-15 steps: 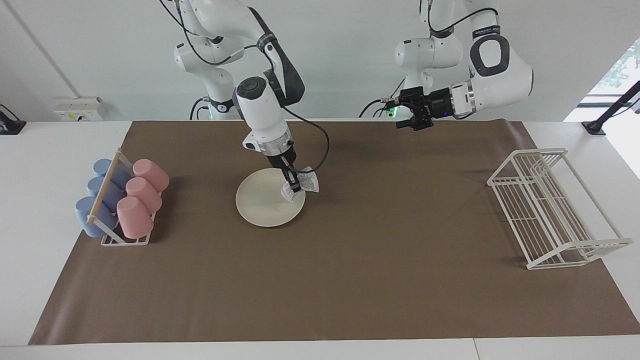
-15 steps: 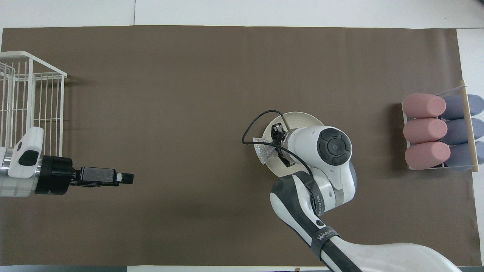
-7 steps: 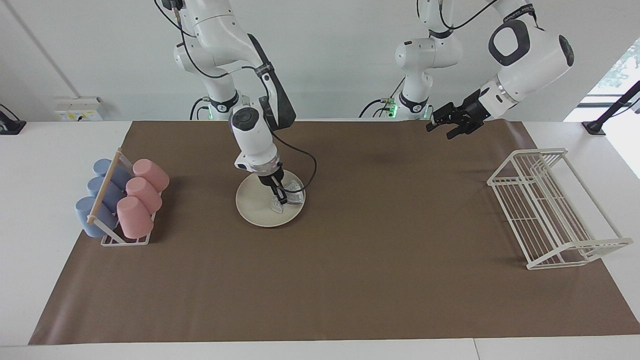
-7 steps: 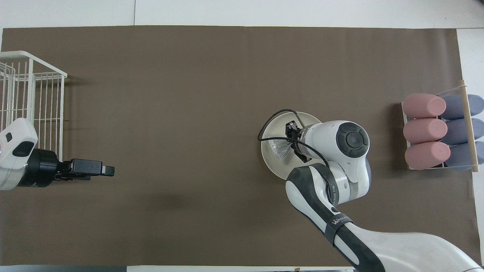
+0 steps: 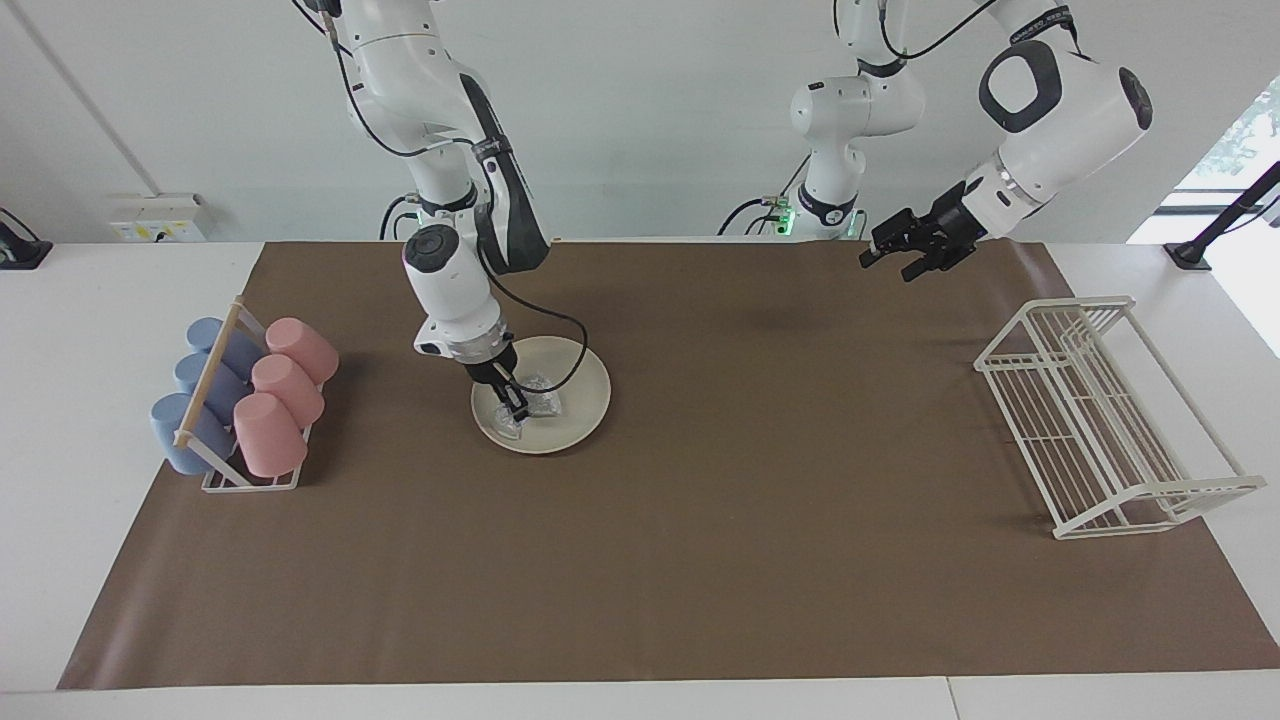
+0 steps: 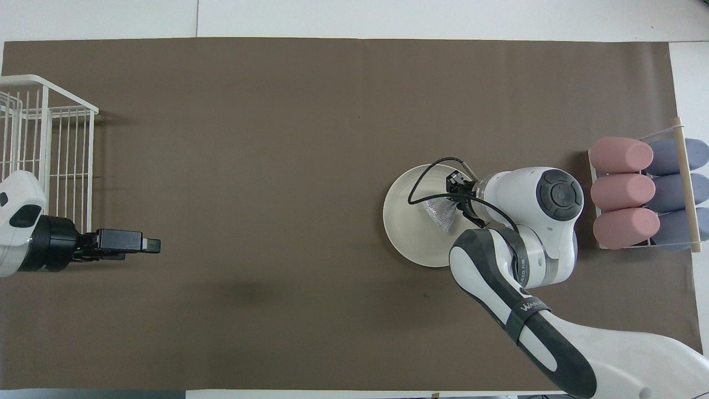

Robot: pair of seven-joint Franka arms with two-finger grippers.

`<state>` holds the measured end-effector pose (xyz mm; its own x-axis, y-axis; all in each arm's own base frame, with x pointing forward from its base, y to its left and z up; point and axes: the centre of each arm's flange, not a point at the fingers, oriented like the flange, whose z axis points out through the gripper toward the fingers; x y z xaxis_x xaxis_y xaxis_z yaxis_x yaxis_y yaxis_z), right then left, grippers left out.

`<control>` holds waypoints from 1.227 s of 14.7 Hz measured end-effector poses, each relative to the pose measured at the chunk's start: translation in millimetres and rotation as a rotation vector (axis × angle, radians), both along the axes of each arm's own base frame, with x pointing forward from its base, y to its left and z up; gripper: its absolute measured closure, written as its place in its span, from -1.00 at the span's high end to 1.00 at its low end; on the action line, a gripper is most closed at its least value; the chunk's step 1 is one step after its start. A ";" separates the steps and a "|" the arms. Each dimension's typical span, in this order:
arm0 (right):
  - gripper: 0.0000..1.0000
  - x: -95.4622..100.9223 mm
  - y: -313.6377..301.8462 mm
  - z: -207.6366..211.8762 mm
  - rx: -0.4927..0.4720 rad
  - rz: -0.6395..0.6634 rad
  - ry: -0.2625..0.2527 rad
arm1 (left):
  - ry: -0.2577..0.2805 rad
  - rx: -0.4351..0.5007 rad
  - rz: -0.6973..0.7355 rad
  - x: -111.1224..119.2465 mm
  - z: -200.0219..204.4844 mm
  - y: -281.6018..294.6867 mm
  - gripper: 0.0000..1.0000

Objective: Wipe plate with sponge
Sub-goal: 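Rub the sponge over the plate surface with the right gripper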

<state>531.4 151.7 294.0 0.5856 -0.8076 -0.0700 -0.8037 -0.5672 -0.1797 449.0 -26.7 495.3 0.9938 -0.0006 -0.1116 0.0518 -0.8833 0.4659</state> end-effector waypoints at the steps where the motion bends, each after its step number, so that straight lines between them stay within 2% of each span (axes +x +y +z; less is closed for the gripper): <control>1: -0.79 -0.1 0.0 0.0 0.000 0.001 0.000 | -0.005 0.001 0.002 0.6 0.3 0.1 1.00; 4: -0.79 -5.5 17.7 0.6 0.008 -0.038 0.011 | -0.007 0.002 0.002 0.9 0.5 -0.1 1.00; 7: -0.79 -24.6 68.4 1.6 0.022 -0.086 0.035 | -0.008 0.002 0.003 1.0 0.5 -0.1 1.00; 9: -0.79 -29.7 79.0 1.2 0.024 -0.090 0.041 | -0.009 0.003 0.003 1.1 0.6 -0.1 1.00; 13: -0.79 -22.4 62.3 1.4 0.018 -0.058 0.028 | -0.012 0.003 0.005 1.7 0.6 0.2 1.00; 16: -0.79 -4.9 12.1 0.5 0.003 -0.001 0.004 | -0.022 0.006 0.010 3.0 1.3 0.8 1.00; 18: -0.79 -0.2 -8.1 -0.9 -0.005 0.022 -0.003 | -0.024 0.006 0.011 3.2 1.4 0.9 1.00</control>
<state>531.2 143.5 293.1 0.6037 -0.7946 -0.0645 -0.7903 -0.5860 -0.1789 452.2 -25.8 496.8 0.9961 0.0109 -0.0879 0.0504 -0.8856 0.4617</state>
